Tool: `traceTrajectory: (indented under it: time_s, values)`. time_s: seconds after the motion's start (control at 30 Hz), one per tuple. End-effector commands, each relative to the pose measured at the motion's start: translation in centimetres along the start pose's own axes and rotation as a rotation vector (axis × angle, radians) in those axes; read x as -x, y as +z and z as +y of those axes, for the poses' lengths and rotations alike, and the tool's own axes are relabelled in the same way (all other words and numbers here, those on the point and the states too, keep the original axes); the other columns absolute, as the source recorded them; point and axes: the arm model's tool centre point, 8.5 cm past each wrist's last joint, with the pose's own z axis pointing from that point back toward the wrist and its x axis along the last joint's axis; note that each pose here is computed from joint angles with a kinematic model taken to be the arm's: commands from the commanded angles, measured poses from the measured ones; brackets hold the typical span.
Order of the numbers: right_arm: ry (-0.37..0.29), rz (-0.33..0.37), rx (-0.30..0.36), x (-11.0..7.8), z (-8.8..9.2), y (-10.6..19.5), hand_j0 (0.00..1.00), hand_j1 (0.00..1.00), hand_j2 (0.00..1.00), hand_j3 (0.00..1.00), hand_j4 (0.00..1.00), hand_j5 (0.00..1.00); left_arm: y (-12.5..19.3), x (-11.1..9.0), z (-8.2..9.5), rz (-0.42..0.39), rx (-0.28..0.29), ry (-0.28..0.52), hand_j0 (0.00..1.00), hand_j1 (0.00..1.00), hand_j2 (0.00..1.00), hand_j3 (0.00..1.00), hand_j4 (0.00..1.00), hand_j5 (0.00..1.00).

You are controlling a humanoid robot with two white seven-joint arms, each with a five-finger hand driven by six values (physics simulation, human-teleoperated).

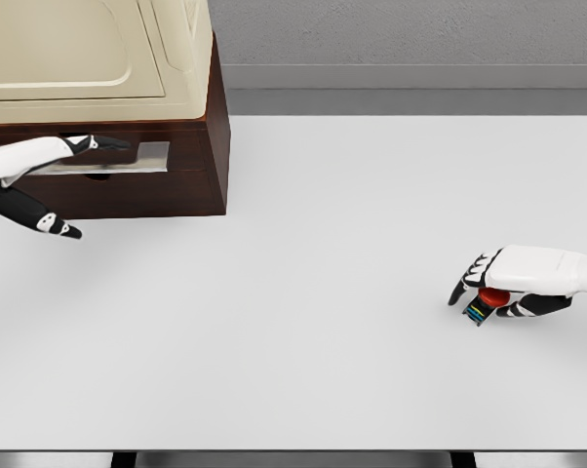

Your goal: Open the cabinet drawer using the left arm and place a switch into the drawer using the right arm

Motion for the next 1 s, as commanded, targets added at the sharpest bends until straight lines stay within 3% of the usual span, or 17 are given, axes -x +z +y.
traceTrajectory:
  time_s: [0.0, 0.23, 0.47, 0.57, 0.63, 0.77, 0.97]
  values:
    - [-0.005, 0.001, 0.002, 0.0, 0.0, 0.1, 0.64, 0.64, 0.64, 0.64, 0.64, 0.64, 0.0, 0.5, 0.3, 0.020, -0.010, 0.011, 1.00, 1.00, 1.00, 1.00, 1.00, 1.00]
    - [-0.009, 0.008, 0.004, 0.3, 0.0, 0.2, 0.53, 0.53, 0.53, 0.53, 0.53, 0.53, -0.4, 0.2, -0.2, 0.002, 0.001, 0.018, 1.00, 1.00, 1.00, 1.00, 1.00, 1.00]
    - [0.003, 0.010, 0.015, 0.3, -0.7, 0.3, 0.51, 0.51, 0.51, 0.51, 0.51, 0.51, -0.1, 0.6, -1.0, 0.009, 0.023, 0.028, 1.00, 1.00, 1.00, 1.00, 1.00, 1.00]
    - [0.009, 0.013, 0.023, 0.3, -1.0, 0.4, 0.50, 0.50, 0.50, 0.50, 0.50, 0.50, 0.4, 1.1, -1.4, 0.015, 0.002, 0.050, 1.00, 1.00, 1.00, 1.00, 1.00, 1.00]
    - [0.017, 0.015, 0.030, 0.4, -1.5, 0.5, 0.48, 0.48, 0.48, 0.48, 0.48, 0.48, 0.5, 1.1, -1.5, 0.016, 0.006, 0.052, 1.00, 1.00, 1.00, 1.00, 1.00, 1.00]
    - [0.040, 0.007, 0.060, 0.2, -2.8, 0.2, 0.49, 0.49, 0.49, 0.49, 0.49, 0.49, 1.0, 0.8, -2.6, 0.014, 0.074, 0.056, 1.00, 1.00, 1.00, 1.00, 1.00, 1.00]
    - [0.073, -0.022, 0.111, -0.3, -4.9, -0.8, 0.49, 0.49, 0.49, 0.49, 0.49, 0.49, 2.6, 0.7, -2.7, 0.039, 0.094, 0.044, 1.00, 1.00, 1.00, 1.00, 1.00, 1.00]
